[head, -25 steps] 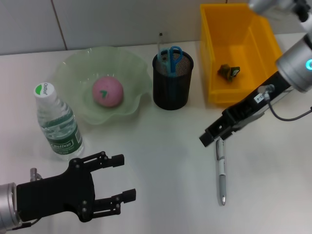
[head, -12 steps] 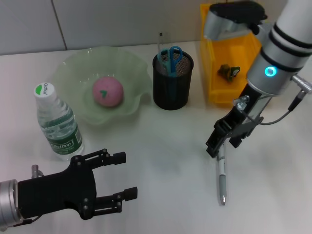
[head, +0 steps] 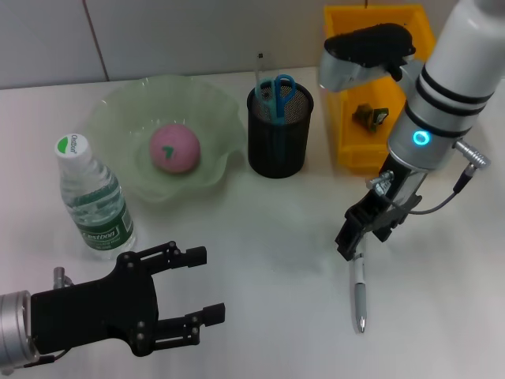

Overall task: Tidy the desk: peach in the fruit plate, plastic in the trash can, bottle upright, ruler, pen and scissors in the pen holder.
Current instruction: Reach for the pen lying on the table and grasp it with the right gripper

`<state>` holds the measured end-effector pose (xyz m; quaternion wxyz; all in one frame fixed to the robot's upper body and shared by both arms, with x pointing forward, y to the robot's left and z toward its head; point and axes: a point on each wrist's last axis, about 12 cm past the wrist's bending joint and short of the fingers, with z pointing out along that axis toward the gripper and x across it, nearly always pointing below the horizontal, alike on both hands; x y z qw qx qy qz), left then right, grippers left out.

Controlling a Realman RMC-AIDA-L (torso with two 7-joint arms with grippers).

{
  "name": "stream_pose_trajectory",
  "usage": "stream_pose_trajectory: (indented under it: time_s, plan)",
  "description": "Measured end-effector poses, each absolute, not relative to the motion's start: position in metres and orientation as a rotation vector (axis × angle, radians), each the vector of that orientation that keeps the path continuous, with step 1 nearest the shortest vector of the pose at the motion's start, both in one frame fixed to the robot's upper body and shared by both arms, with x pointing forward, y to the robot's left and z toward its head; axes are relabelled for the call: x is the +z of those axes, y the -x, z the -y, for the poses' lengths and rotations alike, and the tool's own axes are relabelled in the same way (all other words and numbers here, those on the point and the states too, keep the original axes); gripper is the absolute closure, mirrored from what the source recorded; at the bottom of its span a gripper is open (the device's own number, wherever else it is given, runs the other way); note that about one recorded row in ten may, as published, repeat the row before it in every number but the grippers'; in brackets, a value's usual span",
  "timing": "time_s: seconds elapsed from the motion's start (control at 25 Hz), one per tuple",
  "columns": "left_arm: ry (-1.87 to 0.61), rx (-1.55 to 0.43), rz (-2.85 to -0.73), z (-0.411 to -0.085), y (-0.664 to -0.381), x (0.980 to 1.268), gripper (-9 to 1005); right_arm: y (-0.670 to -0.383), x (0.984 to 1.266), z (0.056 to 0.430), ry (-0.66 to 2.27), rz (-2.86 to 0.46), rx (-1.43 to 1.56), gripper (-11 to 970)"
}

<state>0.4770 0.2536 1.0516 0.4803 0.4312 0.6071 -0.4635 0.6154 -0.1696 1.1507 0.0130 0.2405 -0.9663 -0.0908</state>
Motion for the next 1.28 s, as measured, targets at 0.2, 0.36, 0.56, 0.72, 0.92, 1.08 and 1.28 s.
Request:
stream_pose_trajectory:
  time_s: [0.2, 0.36, 0.56, 0.72, 0.92, 1.08, 1.28]
  plan:
    - [-1.050, -1.133, -1.480, -0.254, -0.477, 1.052, 207, -0.614, 1.146, 0.168, -0.779, 3.006, -0.259, 273]
    - [-1.048, -1.138, -1.480, -0.253, -0.477, 1.052, 207, -0.612, 1.143, 0.168, -0.785, 2.999, -0.261, 274]
    - [-1.044, -1.142, -1.480, -0.254, -0.475, 1.051, 207, -0.609, 1.137, 0.167, -0.794, 2.983, -0.284, 274]
    - [-1.042, -1.144, -1.481, -0.255, -0.474, 1.051, 207, -0.607, 1.133, 0.166, -0.826, 2.977, -0.284, 274]
    - [-1.041, -1.144, -1.482, -0.255, -0.473, 1.051, 207, -0.607, 1.132, 0.165, -0.836, 2.977, -0.284, 275]
    - [-1.042, -1.147, -1.480, -0.254, -0.473, 1.051, 207, -0.606, 1.130, 0.164, -0.849, 2.970, -0.270, 275]
    - [-1.043, -1.148, -1.479, -0.254, -0.473, 1.051, 207, -0.606, 1.130, 0.164, -0.850, 2.974, -0.270, 275]
